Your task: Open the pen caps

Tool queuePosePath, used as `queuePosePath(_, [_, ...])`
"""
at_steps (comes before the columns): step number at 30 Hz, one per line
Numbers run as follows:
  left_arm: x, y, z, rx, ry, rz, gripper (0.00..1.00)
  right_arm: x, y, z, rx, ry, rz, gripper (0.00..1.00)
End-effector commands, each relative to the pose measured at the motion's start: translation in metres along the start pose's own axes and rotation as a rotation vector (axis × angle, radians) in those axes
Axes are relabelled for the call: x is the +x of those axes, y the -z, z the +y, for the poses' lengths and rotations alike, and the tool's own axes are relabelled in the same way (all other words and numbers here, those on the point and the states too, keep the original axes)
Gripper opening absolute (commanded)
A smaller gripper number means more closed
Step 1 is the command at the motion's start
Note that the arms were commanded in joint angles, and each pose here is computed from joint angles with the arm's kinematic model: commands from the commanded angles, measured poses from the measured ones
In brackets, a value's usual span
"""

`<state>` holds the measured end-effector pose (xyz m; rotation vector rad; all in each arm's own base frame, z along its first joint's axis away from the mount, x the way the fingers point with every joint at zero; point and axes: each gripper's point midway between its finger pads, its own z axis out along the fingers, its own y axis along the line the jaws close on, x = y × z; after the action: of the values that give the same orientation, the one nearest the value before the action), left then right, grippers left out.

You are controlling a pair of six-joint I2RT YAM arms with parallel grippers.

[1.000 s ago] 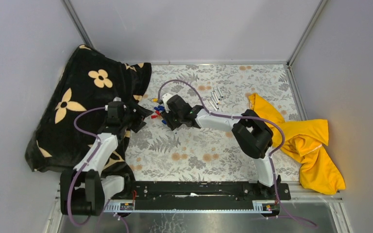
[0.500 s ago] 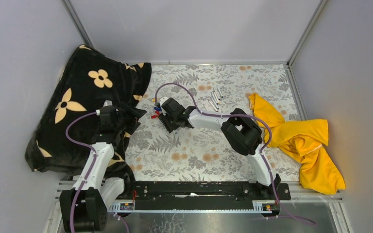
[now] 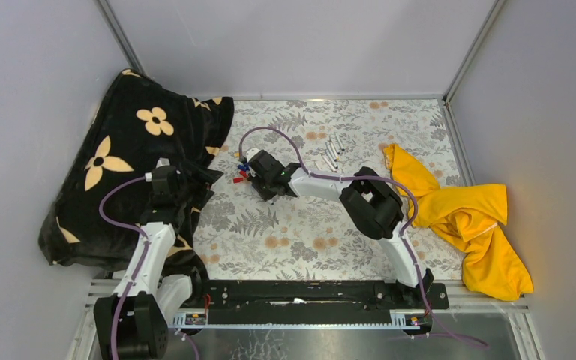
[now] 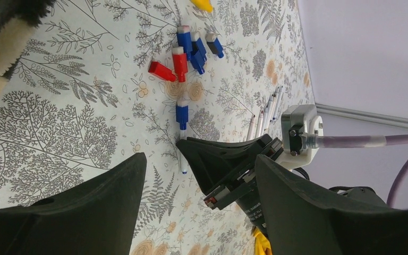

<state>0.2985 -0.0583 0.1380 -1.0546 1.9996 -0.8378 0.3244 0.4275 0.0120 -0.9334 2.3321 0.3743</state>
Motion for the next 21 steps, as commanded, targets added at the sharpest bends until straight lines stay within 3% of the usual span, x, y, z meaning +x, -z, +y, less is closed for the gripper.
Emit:
queuePosePath(1, [-0.004,-0.002,0.007,-0.023,0.012,-0.018,0.82,0.036,0.004,0.002,-0.001,-0.003,0.103,0.00])
queuePosePath(12, [0.007,-0.019,-0.016,0.102,-0.040,0.095,0.83,-0.015,0.082,0.024,-0.154,0.026,-0.120,0.00])
queuePosePath(21, [0.056,-0.030,-0.065,0.240,-0.153,0.219,0.82,-0.037,0.114,0.032,-0.242,-0.010,-0.210,0.00])
